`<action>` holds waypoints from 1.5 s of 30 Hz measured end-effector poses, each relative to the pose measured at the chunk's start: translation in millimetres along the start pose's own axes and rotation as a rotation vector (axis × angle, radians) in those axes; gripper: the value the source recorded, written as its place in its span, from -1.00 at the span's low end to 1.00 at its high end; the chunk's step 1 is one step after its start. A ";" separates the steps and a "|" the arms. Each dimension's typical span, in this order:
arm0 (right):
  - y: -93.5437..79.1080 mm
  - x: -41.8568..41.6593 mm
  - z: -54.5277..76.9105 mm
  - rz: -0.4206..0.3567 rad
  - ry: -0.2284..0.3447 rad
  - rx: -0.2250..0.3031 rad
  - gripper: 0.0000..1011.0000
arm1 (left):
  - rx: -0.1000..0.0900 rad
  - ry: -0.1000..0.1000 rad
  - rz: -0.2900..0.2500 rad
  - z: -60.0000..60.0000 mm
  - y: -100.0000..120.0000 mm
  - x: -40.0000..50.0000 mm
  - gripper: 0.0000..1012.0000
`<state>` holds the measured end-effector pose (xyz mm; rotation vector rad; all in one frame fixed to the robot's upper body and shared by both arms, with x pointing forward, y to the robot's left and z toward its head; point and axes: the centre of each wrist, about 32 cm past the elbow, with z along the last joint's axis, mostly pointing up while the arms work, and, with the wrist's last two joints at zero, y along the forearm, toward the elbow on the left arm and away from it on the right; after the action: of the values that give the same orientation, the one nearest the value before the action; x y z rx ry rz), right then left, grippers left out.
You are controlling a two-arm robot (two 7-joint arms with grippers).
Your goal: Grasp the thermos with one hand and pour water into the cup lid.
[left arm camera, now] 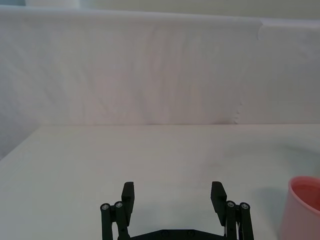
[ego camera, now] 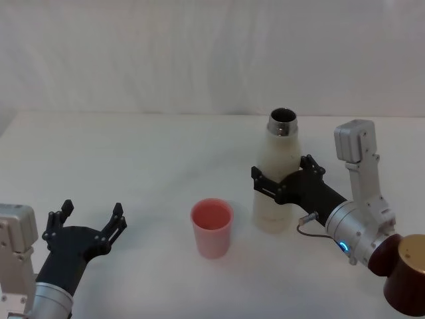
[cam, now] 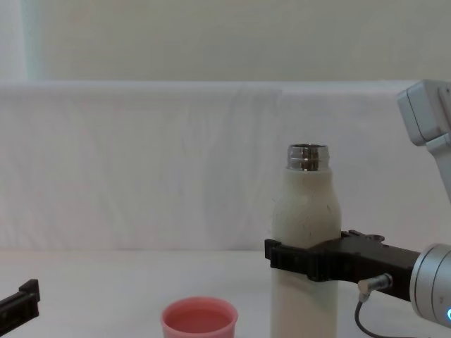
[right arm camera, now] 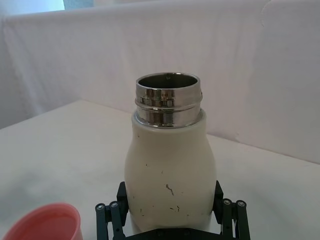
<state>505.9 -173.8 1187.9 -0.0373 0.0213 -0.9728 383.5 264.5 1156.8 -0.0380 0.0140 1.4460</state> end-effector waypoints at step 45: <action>-35.6 2.0 -4.3 0.006 0.009 0.001 0.98 | 0.000 0.000 0.000 0.0 0.0 0.0 0.98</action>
<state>477.4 -195.6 1185.1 -0.0314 0.0291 -0.9674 383.5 264.5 1156.8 -0.0380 0.0140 1.4460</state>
